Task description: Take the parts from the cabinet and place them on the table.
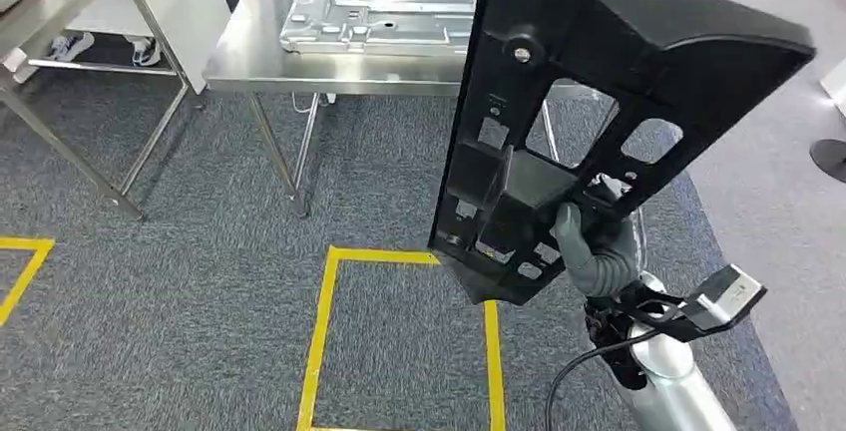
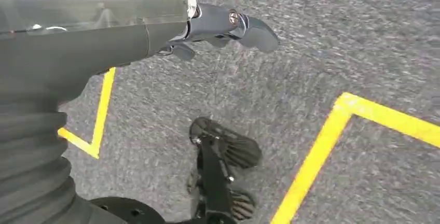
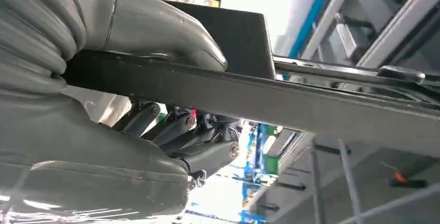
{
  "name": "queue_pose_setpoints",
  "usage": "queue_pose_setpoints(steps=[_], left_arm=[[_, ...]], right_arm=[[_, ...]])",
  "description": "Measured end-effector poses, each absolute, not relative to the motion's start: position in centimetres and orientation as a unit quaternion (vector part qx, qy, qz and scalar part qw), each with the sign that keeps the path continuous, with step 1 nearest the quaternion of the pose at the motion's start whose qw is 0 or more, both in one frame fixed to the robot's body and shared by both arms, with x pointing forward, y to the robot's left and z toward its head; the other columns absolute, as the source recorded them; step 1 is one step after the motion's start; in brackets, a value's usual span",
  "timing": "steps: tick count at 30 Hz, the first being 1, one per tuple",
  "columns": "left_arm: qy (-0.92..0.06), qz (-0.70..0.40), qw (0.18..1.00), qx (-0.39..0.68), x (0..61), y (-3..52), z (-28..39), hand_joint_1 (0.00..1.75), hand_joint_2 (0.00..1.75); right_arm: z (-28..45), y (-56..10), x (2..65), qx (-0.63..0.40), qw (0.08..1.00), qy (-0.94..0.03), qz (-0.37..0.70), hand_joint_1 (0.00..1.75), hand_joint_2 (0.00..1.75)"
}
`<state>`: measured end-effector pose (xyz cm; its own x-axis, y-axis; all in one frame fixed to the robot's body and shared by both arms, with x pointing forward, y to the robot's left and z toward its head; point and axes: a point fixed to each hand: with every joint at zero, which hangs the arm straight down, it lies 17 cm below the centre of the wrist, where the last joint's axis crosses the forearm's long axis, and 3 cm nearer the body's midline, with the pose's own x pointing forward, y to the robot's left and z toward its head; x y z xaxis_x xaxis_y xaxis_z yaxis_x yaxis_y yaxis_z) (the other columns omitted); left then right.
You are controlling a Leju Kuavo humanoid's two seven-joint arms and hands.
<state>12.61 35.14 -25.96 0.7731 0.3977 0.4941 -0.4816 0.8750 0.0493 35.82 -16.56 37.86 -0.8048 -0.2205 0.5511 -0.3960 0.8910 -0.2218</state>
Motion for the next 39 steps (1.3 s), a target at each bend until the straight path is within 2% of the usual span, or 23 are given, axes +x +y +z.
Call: queue_pose_setpoints(steps=[16,39], left_arm=[[-0.248,0.226,0.937,0.094,12.3,36.3,-25.8,0.0,1.75],[-0.248,0.232,0.936,0.093,12.9,36.1,-25.8,0.0,1.75]], right_arm=[[41.1,-19.4,36.2,0.178,0.264,-0.936,0.149,1.75,1.75],[39.4,-17.5,36.2,0.185,0.267,-0.931,0.163,1.75,1.75]])
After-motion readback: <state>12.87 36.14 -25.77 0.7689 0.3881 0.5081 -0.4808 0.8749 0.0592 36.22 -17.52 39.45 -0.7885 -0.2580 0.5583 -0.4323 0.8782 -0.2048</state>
